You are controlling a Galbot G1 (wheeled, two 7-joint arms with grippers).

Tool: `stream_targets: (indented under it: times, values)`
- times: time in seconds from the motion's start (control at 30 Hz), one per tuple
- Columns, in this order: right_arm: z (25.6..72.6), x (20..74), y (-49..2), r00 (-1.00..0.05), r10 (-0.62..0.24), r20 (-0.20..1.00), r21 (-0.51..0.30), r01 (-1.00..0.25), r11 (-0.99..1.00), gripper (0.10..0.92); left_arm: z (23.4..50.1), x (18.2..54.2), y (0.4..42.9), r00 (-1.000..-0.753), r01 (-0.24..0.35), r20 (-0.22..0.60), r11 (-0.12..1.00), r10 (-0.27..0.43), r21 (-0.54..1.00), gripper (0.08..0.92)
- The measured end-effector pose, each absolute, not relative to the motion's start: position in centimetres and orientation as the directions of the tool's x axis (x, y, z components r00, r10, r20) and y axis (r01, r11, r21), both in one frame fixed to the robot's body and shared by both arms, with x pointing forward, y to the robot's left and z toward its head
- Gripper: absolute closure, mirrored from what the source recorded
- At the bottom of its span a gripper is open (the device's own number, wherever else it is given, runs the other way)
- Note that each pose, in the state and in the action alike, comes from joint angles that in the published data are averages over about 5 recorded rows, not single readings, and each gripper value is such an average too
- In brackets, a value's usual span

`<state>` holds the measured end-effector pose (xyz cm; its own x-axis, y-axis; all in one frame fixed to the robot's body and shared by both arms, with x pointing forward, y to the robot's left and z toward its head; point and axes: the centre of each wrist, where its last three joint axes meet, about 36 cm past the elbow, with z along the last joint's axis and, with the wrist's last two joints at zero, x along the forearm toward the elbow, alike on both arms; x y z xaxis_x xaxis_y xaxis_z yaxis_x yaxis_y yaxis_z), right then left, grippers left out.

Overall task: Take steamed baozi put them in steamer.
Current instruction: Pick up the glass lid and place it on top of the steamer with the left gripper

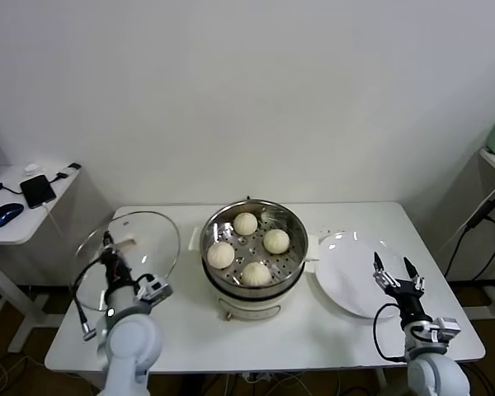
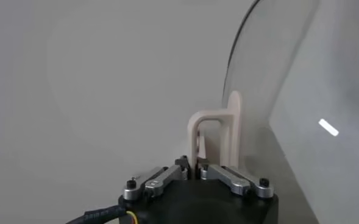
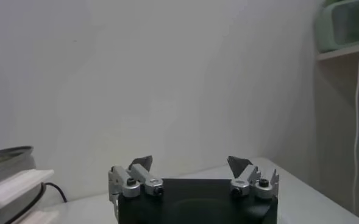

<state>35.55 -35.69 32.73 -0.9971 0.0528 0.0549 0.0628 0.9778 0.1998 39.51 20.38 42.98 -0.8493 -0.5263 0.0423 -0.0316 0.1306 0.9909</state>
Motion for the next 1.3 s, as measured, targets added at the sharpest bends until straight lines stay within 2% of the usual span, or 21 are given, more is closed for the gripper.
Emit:
stream_targets:
  times: [0.3,0.47,0.6,0.73,0.93,1.1,1.3]
  values:
    - [32.1,35.1,-35.2,-0.996,0.067,0.065,0.205,0.079,0.976,0.200,46.6,40.6,13.7,-0.913,-0.049,0.042,0.211,-0.406,0.976,0.842]
    - [31.6,34.8,-34.9,-0.994,0.075,0.074,0.209,0.089,0.974,0.200,47.7,41.3,9.6,-0.954,-0.024,0.056,0.260,-0.295,0.965,0.842]
    - [31.3,34.7,-34.7,-0.994,0.081,0.079,0.214,0.096,0.972,0.200,48.0,41.8,6.5,-0.976,0.005,0.067,0.289,-0.205,0.957,0.842]
    - [31.2,34.8,-34.4,-0.993,0.083,0.080,0.218,0.098,0.971,0.200,47.8,42.1,3.9,-0.987,0.033,0.077,0.289,-0.142,0.957,0.842]
    - [30.9,34.8,-33.8,-0.993,0.080,0.083,0.225,0.097,0.970,0.200,46.9,42.2,1.2,-0.992,0.069,0.095,0.268,-0.087,0.961,0.842]
    - [30.8,34.8,-33.7,-0.993,0.080,0.084,0.226,0.097,0.969,0.200,46.2,42.3,0.0,-0.993,0.077,0.095,0.238,-0.067,0.968,0.842]
    - [30.7,34.7,-33.8,-0.993,0.084,0.085,0.226,0.102,0.969,0.200,45.5,42.6,-0.5,-0.995,0.056,0.070,0.185,-0.068,0.981,0.842]
